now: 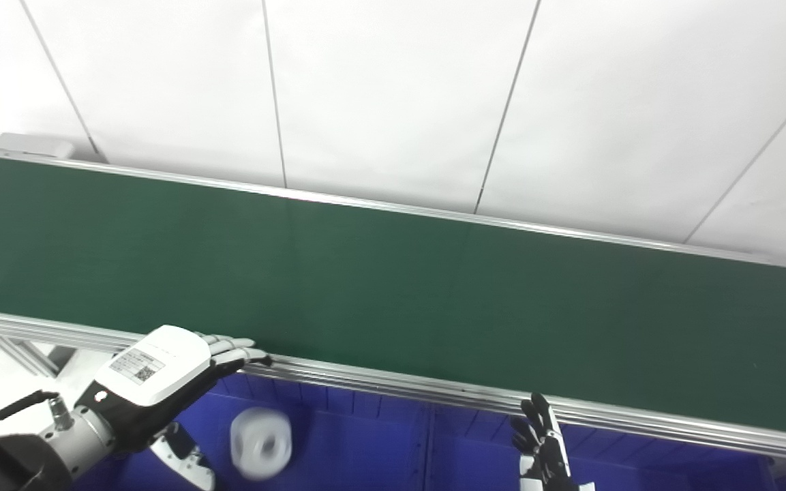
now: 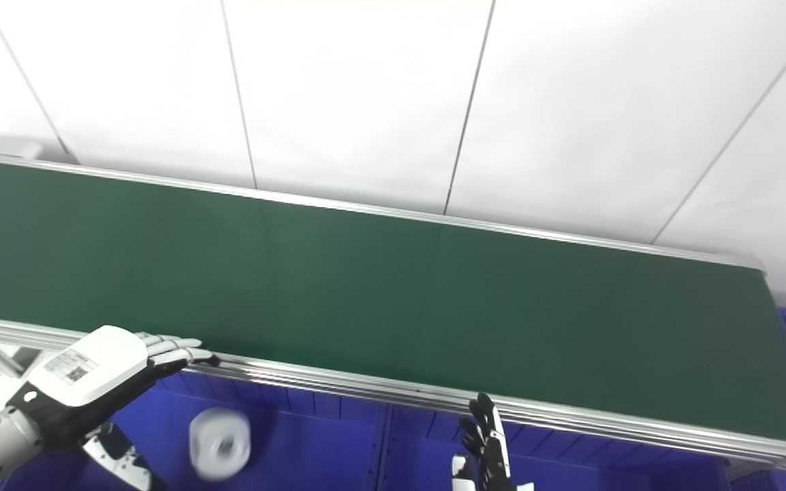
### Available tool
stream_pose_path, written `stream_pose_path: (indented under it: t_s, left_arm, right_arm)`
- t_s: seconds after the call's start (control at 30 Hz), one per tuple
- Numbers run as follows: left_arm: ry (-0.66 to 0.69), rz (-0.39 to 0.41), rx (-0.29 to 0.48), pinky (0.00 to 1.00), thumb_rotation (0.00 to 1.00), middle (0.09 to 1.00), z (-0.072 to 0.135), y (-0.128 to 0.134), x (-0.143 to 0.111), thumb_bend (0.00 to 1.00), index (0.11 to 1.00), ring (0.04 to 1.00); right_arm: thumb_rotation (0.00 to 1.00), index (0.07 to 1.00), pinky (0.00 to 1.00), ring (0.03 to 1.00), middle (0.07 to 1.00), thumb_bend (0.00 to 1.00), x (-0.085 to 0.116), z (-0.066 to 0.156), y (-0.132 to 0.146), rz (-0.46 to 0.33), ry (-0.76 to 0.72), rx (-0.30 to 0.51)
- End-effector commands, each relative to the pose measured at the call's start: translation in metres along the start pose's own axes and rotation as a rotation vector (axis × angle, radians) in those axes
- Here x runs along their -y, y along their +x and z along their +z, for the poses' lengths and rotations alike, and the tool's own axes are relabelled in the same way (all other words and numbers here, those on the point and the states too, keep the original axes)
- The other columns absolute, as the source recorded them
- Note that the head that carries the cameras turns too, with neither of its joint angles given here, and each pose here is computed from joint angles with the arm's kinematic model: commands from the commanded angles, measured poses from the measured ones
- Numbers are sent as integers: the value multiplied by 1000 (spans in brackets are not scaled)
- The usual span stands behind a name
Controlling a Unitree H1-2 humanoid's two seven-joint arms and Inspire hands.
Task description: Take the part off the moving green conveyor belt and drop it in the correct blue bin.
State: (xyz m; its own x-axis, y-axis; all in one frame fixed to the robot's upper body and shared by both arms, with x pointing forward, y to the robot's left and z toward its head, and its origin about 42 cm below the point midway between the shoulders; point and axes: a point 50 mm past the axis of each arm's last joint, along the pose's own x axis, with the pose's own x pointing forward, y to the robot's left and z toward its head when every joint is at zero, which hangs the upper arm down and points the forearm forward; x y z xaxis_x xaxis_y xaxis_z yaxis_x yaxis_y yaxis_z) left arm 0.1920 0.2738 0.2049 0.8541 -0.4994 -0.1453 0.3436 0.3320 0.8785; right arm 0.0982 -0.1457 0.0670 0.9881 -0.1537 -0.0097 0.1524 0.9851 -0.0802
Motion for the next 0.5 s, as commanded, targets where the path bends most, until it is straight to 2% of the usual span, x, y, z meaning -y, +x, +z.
stream_pose_path:
  t_s: [0.0, 0.07, 0.13, 0.17, 0.23, 0.27, 0.3, 0.33, 0.37, 0.47]
  left_arm:
    - [-193, 97, 20, 681, 313, 861, 20, 0, -2, 812, 857, 800]
    - [-491, 159, 15, 679, 327, 900, 38, 1, 6, 692, 900, 834]
    - [-758, 200, 28, 817, 415, 940, 57, 2, 16, 564, 947, 905]
    - [-852, 209, 34, 898, 511, 965, 65, 2, 20, 511, 979, 945]
    - [-995, 220, 44, 967, 603, 992, 81, 1, 30, 433, 997, 984]
    - [-1052, 228, 48, 990, 613, 998, 87, 1, 35, 387, 999, 995]
    - [-1111, 227, 41, 990, 613, 998, 95, 0, 43, 387, 999, 995]
    - [-1148, 227, 36, 996, 663, 999, 100, 0, 49, 353, 1000, 998]
    - [-1179, 211, 24, 998, 681, 1000, 102, 0, 56, 341, 1000, 999]
    - [-1228, 177, -9, 1000, 846, 1000, 101, 1, 72, 359, 1000, 1000]
  right_arm:
    - [1000, 947, 855, 879, 920, 539, -22, 16, 0, -8, 75, 22]
    - [1000, 950, 857, 878, 923, 556, -24, 16, 0, -7, 69, 20]
    - [1000, 948, 854, 875, 922, 564, -26, 17, 1, -10, 70, 19]
    - [1000, 947, 854, 874, 922, 573, -28, 18, 1, -12, 72, 18]
    - [1000, 944, 857, 874, 922, 590, -31, 19, 2, -13, 76, 15]
    - [1000, 944, 862, 876, 924, 595, -33, 19, 3, -13, 77, 13]
    - [1000, 944, 862, 876, 924, 595, -35, 20, 3, -14, 79, 10]
    - [998, 941, 865, 874, 922, 592, -36, 21, 4, -15, 79, 8]
    - [997, 940, 865, 874, 921, 591, -39, 22, 5, -16, 82, 5]
    - [983, 931, 871, 866, 915, 590, -45, 25, 8, -19, 86, 2]
